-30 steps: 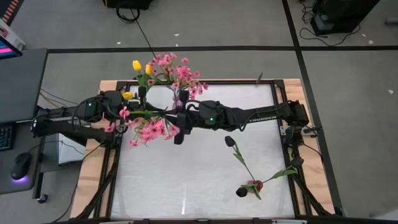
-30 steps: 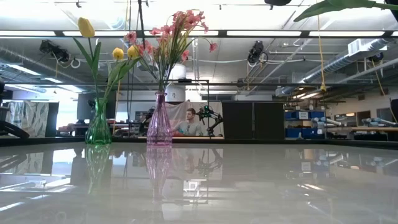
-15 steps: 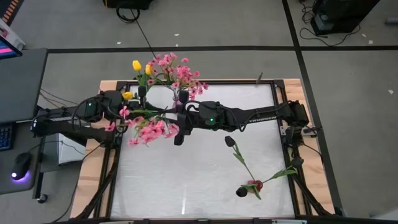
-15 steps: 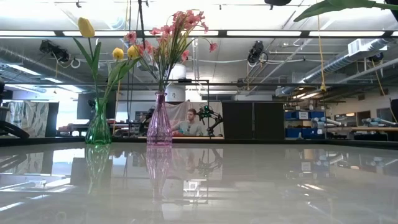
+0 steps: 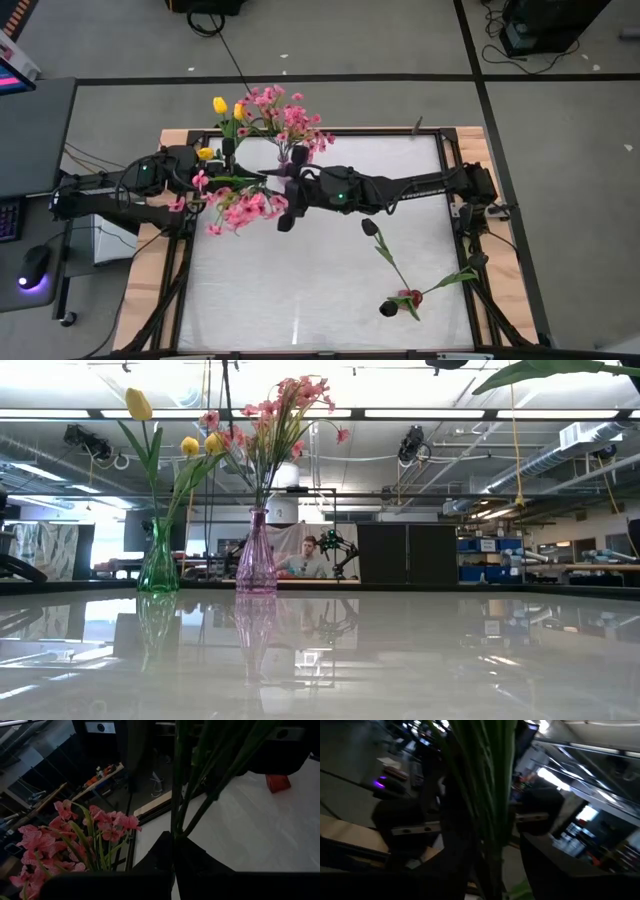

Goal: Sort flowers into vase by color
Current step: Put the pink flowers into the purple vase

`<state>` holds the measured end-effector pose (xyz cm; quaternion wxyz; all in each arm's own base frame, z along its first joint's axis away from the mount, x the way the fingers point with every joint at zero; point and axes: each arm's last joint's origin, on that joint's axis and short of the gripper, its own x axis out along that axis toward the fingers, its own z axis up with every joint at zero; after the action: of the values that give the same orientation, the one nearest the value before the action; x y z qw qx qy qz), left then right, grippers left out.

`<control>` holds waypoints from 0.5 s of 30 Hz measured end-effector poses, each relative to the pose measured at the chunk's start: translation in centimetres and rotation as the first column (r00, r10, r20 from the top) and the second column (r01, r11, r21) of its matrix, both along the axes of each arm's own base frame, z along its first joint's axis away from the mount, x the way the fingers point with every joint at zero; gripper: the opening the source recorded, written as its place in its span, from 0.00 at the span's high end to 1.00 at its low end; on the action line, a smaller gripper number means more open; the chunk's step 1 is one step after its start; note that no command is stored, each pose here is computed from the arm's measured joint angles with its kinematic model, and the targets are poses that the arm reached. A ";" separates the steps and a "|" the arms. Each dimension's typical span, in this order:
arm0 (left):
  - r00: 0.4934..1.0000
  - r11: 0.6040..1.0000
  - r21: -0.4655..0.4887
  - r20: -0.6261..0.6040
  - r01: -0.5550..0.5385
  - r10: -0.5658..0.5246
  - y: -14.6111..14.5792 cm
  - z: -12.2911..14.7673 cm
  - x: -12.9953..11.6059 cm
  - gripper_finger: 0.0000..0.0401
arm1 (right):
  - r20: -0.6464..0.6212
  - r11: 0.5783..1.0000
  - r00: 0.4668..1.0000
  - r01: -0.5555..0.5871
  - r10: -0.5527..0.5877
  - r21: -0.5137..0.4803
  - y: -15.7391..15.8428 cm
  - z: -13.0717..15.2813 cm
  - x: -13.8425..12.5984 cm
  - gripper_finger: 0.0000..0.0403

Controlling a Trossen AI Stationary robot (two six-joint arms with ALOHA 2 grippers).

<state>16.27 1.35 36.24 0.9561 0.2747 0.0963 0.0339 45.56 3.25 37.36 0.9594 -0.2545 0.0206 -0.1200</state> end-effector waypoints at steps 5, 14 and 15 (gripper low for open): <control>1.000 1.000 0.003 0.000 0.001 -0.001 0.0 0.0 0.0 0.98 | 0.001 1.000 1.000 0.027 -0.027 0.007 0.7 0.2 -0.3 0.51; 1.000 1.000 0.002 0.000 0.003 -0.003 0.0 0.0 0.0 0.98 | -0.045 0.995 0.997 0.073 -0.071 0.068 1.1 1.5 -2.0 0.45; 1.000 1.000 0.002 0.000 0.003 -0.003 0.0 0.0 0.0 0.98 | -0.061 0.994 0.995 0.079 -0.074 0.076 1.1 1.6 -2.3 0.44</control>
<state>16.26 1.35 36.24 0.9558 0.2758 0.0960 0.0325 43.31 4.34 38.95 0.9622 -0.2194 0.0627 -0.1485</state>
